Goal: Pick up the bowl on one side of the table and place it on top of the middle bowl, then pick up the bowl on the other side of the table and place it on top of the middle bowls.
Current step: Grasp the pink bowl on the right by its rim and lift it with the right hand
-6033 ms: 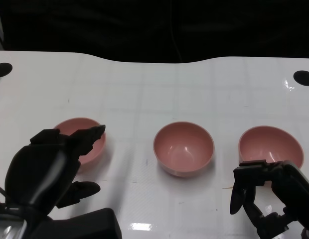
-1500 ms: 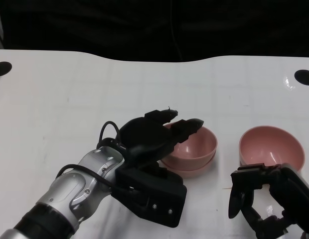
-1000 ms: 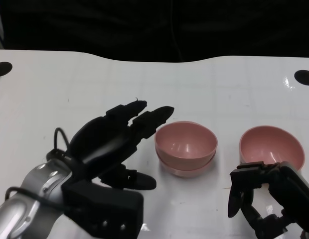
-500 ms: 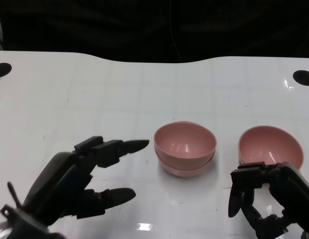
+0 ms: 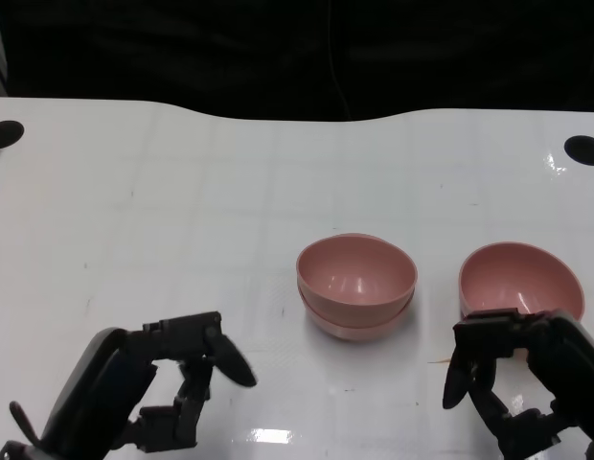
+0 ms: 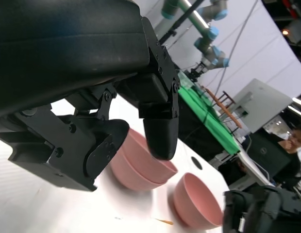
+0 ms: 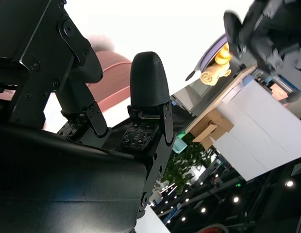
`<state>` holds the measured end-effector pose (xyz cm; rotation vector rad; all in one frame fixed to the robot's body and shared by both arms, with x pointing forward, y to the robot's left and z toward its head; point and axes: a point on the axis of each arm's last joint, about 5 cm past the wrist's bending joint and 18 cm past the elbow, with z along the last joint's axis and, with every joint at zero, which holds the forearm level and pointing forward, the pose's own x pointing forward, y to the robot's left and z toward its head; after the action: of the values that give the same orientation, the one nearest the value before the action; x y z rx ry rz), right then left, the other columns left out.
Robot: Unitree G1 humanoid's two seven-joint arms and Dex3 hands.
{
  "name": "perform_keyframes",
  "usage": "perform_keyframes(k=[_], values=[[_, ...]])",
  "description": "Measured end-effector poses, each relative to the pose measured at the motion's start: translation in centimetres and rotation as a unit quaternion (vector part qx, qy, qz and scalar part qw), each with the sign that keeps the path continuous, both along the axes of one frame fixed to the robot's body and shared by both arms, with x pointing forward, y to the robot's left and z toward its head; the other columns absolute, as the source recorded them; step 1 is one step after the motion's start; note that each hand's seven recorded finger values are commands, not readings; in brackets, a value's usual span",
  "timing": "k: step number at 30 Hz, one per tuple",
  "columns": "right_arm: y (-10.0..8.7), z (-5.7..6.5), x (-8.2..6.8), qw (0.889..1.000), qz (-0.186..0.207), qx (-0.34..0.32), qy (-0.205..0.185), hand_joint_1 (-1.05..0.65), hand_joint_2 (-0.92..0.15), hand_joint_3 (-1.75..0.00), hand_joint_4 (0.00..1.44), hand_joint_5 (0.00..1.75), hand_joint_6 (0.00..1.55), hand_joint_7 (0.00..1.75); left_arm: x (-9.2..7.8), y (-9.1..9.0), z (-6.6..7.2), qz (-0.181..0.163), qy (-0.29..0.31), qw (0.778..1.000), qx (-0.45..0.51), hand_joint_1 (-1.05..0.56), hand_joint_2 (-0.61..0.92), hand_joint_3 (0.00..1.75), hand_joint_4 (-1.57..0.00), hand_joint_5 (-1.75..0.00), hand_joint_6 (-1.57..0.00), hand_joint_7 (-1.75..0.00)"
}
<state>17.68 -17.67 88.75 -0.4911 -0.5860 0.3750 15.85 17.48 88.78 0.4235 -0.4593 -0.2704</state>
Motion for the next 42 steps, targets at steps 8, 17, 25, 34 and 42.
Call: perform_keyframes(k=[8, 17, 25, 34, 42], values=[[-0.1, 1.4, 0.0, 0.996, -0.08, -0.039, -0.007, -0.18, -0.56, -0.53, 0.47, 1.03, 0.45, 0.71, 0.4, 0.0, -0.3, 0.001, -0.001, 1.0, -0.013, 0.09, 0.18, 1.7, -0.94, -1.72, -0.88, -1.48], [-0.4, 4.4, -0.7, 0.967, -0.2, -0.153, 0.038, -0.4, -0.79, 0.0, 0.29, 0.74, 0.36, 0.3, 0.5, 0.1, -0.3, 0.001, 0.001, 1.0, -0.01, 0.09, 0.19, 1.69, -0.94, -1.72, -0.89, -1.47], [-0.4, 5.7, -0.9, 0.936, -0.233, -0.258, 0.061, -0.45, -0.78, 0.0, 0.33, 0.51, 0.43, 0.12, 0.5, 0.2, -0.3, -0.001, 0.002, 1.0, -0.008, 0.08, 0.19, 1.67, -0.94, -1.7, -0.88, -1.46], [-0.4, 6.4, 0.1, 0.906, -0.22, -0.349, 0.096, -0.46, -0.83, -0.01, 0.45, 0.28, 0.5, 0.03, 0.6, 0.1, -0.2, -0.005, 0.008, 1.0, -0.003, 0.09, 0.19, 1.67, -0.94, -1.7, -0.87, -1.47], [-0.2, 5.4, 2.6, 0.869, -0.208, -0.426, 0.145, -0.43, -0.84, -0.01, 0.57, 0.12, 0.52, 0.0, 1.0, -0.1, 0.1, -0.01, 0.0, 1.0, -0.003, 0.09, 0.17, 1.69, -0.95, -1.67, -0.88, -1.46]])
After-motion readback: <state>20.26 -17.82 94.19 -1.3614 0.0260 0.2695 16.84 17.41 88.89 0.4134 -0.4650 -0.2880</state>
